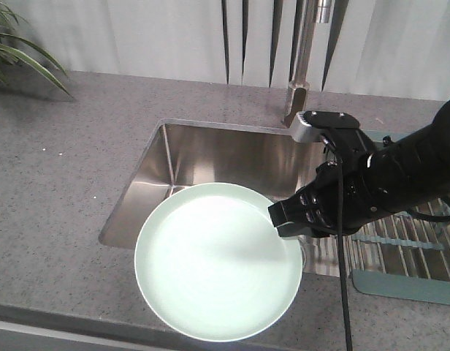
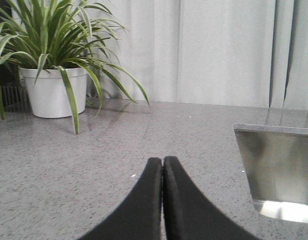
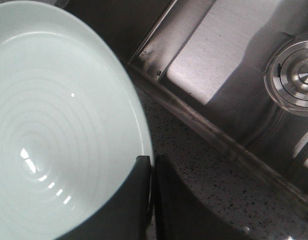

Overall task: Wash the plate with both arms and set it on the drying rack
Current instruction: 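Carry the plate with the right gripper over the steel sink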

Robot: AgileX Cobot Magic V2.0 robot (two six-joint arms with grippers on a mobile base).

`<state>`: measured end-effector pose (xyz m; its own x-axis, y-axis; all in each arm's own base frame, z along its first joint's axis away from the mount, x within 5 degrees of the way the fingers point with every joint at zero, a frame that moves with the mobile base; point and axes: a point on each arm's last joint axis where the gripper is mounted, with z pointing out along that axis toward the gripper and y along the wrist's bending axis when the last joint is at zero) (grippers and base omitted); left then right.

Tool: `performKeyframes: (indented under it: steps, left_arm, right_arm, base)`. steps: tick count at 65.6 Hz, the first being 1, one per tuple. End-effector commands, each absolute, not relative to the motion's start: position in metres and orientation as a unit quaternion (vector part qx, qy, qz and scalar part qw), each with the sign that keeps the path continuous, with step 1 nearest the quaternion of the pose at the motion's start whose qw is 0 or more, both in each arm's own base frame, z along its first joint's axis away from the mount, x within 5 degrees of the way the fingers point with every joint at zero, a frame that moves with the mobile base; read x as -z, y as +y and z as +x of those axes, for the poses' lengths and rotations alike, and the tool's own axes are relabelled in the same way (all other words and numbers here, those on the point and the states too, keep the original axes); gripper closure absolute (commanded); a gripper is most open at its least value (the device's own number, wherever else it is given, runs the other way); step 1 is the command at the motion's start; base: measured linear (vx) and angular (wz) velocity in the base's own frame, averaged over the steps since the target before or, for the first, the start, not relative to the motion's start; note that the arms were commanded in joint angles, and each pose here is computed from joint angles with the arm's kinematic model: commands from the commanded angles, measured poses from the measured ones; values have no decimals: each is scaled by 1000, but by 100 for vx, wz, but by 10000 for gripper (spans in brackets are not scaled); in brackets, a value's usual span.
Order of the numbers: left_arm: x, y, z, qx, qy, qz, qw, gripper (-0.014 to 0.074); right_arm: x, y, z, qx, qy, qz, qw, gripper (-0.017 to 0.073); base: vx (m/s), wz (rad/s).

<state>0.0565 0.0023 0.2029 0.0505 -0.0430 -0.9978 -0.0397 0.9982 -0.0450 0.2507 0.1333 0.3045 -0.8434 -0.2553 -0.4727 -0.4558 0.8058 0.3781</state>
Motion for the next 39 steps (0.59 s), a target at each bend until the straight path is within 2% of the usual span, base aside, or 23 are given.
performKeyframes:
  steps: [1, 39]
  left_arm:
    - [-220, 3, 53, 5, 646, -34, 762, 600]
    - [-220, 3, 53, 5, 646, -34, 762, 600]
  right_arm:
    - [-324, 133, 249, -262, 915, -187, 245, 561]
    - [-324, 133, 249, -262, 915, -187, 245, 561]
  base:
    - [6, -13]
    - [6, -10]
